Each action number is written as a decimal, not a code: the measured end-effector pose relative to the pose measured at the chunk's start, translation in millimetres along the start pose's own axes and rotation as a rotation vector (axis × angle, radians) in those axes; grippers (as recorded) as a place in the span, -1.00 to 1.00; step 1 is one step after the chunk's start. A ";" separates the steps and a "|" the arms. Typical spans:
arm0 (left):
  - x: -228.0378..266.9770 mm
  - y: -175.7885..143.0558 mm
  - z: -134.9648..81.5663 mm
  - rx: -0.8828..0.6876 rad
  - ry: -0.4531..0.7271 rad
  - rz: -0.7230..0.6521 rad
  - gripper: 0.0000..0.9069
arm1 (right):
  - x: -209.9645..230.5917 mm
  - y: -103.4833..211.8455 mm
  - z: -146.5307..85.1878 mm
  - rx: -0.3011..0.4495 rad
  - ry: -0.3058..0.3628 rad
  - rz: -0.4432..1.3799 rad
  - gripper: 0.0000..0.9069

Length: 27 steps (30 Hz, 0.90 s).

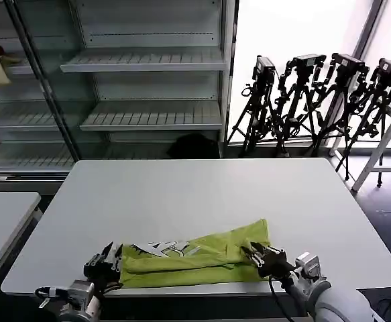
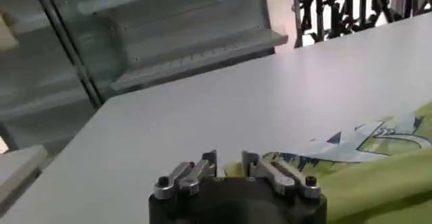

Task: Fold and organize the clothes.

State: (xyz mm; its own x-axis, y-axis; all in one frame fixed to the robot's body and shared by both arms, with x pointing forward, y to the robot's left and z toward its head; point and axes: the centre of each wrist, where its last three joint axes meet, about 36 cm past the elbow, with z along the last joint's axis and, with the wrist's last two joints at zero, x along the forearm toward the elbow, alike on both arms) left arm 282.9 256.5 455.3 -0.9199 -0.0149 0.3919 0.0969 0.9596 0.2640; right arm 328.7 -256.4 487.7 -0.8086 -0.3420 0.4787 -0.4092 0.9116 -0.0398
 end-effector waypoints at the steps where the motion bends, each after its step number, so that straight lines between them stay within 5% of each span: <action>1: 2.2 1.1 -1.4 -0.004 0.001 -0.003 1.00 | 1.9 2.8 -0.5 -0.001 -0.009 0.025 1.00; 14: 36.0 -10.1 -16.0 0.030 -0.023 -0.007 1.00 | 29.5 37.5 -6.7 -0.034 -0.142 0.362 1.00; 27: 35.3 -32.3 7.6 0.267 -0.068 0.007 1.00 | 34.1 -12.1 49.2 -0.096 -0.329 0.287 1.00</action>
State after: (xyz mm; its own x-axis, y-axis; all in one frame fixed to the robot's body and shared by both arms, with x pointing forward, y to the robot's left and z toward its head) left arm 244.4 227.1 453.9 -0.9438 0.0021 0.3304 0.0079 0.9998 0.0162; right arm 285.3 -290.3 461.3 -0.9815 -0.1121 0.1550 -0.1198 0.9919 -0.0417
